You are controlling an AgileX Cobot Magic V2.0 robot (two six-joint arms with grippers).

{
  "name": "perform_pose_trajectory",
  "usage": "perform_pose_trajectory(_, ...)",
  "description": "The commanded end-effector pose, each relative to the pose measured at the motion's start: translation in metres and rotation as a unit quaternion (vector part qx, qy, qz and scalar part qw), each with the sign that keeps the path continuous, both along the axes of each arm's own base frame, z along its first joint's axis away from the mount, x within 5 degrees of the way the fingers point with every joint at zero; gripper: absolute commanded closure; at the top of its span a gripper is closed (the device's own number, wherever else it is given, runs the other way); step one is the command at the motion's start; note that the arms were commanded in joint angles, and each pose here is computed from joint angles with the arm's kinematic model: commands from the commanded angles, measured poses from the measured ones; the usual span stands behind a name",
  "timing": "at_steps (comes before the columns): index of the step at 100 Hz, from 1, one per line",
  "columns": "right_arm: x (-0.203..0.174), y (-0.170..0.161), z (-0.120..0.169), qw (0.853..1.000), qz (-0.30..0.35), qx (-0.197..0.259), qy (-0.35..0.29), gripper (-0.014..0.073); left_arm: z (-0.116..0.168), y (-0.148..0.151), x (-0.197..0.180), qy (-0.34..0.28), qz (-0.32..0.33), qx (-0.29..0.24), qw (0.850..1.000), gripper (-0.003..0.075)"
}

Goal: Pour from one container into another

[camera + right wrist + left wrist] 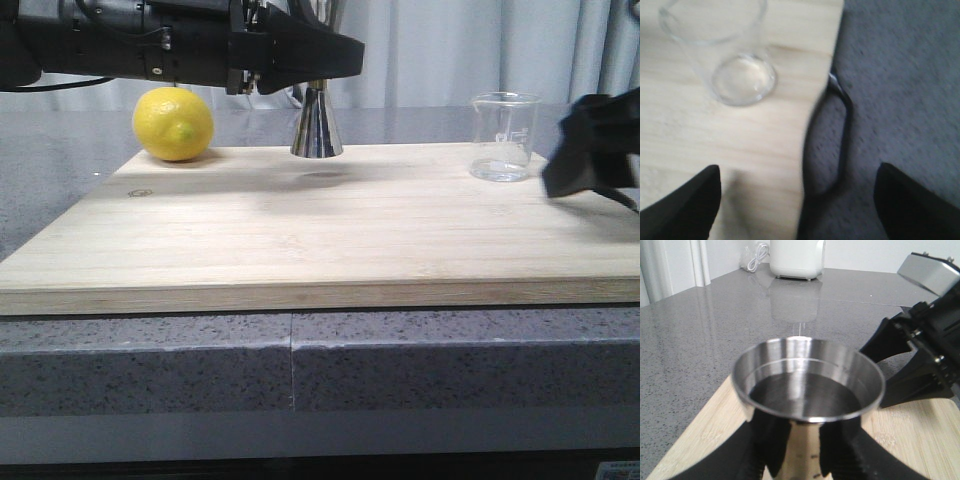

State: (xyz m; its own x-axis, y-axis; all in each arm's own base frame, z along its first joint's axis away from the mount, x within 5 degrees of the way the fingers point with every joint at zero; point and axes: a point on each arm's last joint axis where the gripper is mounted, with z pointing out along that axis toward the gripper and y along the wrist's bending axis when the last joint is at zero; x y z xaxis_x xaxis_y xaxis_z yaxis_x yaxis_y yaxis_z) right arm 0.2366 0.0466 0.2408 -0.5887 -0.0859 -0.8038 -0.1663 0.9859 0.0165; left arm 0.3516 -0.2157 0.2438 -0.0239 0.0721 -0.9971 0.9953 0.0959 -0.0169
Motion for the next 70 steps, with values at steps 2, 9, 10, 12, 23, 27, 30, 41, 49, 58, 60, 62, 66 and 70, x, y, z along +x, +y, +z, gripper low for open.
perform_pose_trajectory(2,-0.011,-0.005,0.029,0.999,-0.022,0.001,0.025,0.0027,0.04,-0.001,-0.009,-0.023,-0.027,-0.081,0.996,0.0483)
perform_pose_trajectory(9,-0.021,-0.009,0.04,0.998,-0.03,-0.008,0.051,0.0027,0.04,-0.001,-0.009,-0.023,-0.027,-0.081,0.996,0.0483)
perform_pose_trajectory(10,-0.021,-0.009,0.04,0.998,-0.03,-0.008,0.051,0.0027,0.04,-0.001,-0.009,-0.023,-0.027,-0.081,0.996,0.0483)
perform_pose_trajectory(12,-0.023,-0.01,0.042,0.998,-0.031,-0.01,0.055,0.0027,0.04,-0.001,-0.009,-0.023,-0.027,-0.081,0.996,0.0483)
perform_pose_trajectory(23,-0.038,-0.014,0.055,0.997,-0.039,-0.014,0.069,0.0027,0.04,-0.001,-0.009,-0.023,-0.027,-0.081,0.996,0.0483)
perform_pose_trajectory(27,-0.042,-0.015,0.057,0.997,-0.039,-0.013,0.066,0.0027,0.04,-0.001,-0.009,-0.023,-0.027,-0.081,0.996,0.0483)
perform_pose_trajectory(30,-0.045,-0.015,0.06,0.997,-0.04,-0.012,0.062,0.0027,0.04,-0.001,-0.009,-0.023,-0.027,-0.081,0.996,0.0483)
perform_pose_trajectory(41,-0.054,-0.017,0.068,0.998,-0.041,-0.009,0.046,0.0027,0.04,-0.001,-0.009,-0.023,-0.027,-0.081,0.996,0.0483)
perform_pose_trajectory(49,-0.06,-0.018,0.073,0.999,-0.041,-0.006,0.033,0.0027,0.04,-0.001,-0.009,-0.023,-0.027,-0.081,0.996,0.0483)
perform_pose_trajectory(58,-0.065,-0.019,0.078,0.999,-0.041,-0.002,0.019,0.0027,0.04,-0.001,-0.009,-0.023,-0.027,-0.081,0.996,0.0483)
perform_pose_trajectory(60,-0.066,-0.02,0.079,0.999,-0.041,-0.002,0.017,0.0027,0.04,-0.001,-0.009,-0.023,-0.027,-0.081,0.996,0.0483)
perform_pose_trajectory(62,-0.066,-0.02,0.079,0.999,-0.041,-0.001,0.016,0.0027,0.04,-0.001,-0.009,-0.023,-0.027,-0.081,0.996,0.0483)
perform_pose_trajectory(66,-0.067,-0.02,0.08,0.999,-0.041,-0.001,0.013,0.0027,0.04,-0.001,-0.009,-0.023,-0.027,-0.081,0.996,0.0483)
perform_pose_trajectory(70,-0.068,-0.02,0.081,0.999,-0.041,0.0,0.011,0.0027,0.04,-0.001,-0.009,-0.023,-0.027,-0.081,0.996,0.0483)
